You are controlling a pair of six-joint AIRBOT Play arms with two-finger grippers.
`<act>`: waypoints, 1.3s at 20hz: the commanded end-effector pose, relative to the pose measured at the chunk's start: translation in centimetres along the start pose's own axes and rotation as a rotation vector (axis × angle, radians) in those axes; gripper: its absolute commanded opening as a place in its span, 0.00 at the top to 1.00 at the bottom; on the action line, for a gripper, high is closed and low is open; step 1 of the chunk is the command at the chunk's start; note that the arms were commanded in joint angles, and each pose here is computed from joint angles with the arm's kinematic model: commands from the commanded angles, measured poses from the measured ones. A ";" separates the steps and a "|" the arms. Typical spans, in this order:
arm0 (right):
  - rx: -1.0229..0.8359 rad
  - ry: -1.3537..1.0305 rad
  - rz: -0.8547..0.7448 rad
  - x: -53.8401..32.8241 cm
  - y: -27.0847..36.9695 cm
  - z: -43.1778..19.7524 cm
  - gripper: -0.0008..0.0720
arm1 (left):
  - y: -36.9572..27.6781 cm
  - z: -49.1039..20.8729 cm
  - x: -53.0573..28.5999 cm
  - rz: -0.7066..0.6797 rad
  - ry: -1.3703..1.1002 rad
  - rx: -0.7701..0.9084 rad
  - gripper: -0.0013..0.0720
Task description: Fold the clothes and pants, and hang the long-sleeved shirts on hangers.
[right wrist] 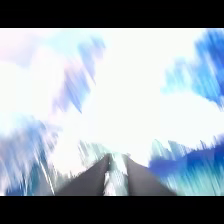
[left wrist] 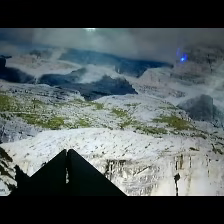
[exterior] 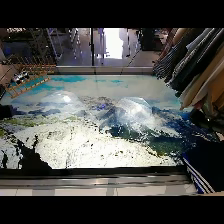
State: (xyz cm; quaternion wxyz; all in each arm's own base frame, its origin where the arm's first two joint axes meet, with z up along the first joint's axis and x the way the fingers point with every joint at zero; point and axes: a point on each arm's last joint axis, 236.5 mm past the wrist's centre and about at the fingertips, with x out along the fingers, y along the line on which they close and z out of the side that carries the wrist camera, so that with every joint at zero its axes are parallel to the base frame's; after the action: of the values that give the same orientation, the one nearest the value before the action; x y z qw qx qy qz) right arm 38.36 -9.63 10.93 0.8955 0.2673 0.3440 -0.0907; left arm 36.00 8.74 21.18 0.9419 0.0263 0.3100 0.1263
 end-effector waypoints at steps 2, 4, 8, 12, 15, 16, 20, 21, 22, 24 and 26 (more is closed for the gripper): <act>-0.098 -0.361 0.056 -0.3 4.5 7.0 0.60 | 0.5 1.3 -0.1 0.020 -0.056 -0.005 0.96; -0.096 -0.422 0.054 -0.9 4.5 8.4 0.60 | 0.5 1.3 -0.1 0.020 -0.056 -0.005 0.96; -0.094 -0.465 0.053 -1.3 4.6 9.3 0.60 | 0.6 1.3 -0.1 0.021 -0.056 -0.005 0.96; -0.094 -0.465 0.053 -1.3 4.6 9.3 0.60 | 0.5 1.3 -0.1 0.020 -0.056 -0.006 0.96; -0.094 -0.465 0.053 -1.3 4.6 9.3 0.60 | 0.5 1.3 -0.1 0.020 -0.056 -0.005 0.96; -0.094 -0.465 0.053 -1.3 4.6 9.3 0.60 | 0.5 1.3 -0.1 0.020 -0.056 -0.005 0.96; -0.094 -0.465 0.053 -1.3 4.6 9.3 0.60 | 0.5 1.3 -0.1 0.020 -0.056 -0.005 0.96; -0.094 -0.465 0.053 -1.3 4.6 9.3 0.60 | 0.6 1.3 -0.1 0.021 -0.056 -0.005 0.96; -0.094 -0.465 0.053 -1.3 4.6 9.3 0.60 | 0.5 1.3 -0.1 0.020 -0.056 -0.005 0.96; -0.094 -0.465 0.053 -1.3 4.6 9.3 0.60 | 0.5 1.3 -0.1 0.020 -0.056 -0.005 0.96; -0.094 -0.465 0.053 -1.3 4.6 9.3 0.60 | 0.5 1.3 -0.1 0.020 -0.056 -0.005 0.96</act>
State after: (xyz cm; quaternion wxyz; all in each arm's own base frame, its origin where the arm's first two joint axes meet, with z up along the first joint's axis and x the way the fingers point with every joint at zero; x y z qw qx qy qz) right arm 44.26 -10.93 19.45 0.9641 0.2065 0.1252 -0.1108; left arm 36.61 9.24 22.30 0.9488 0.0302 0.2838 0.1353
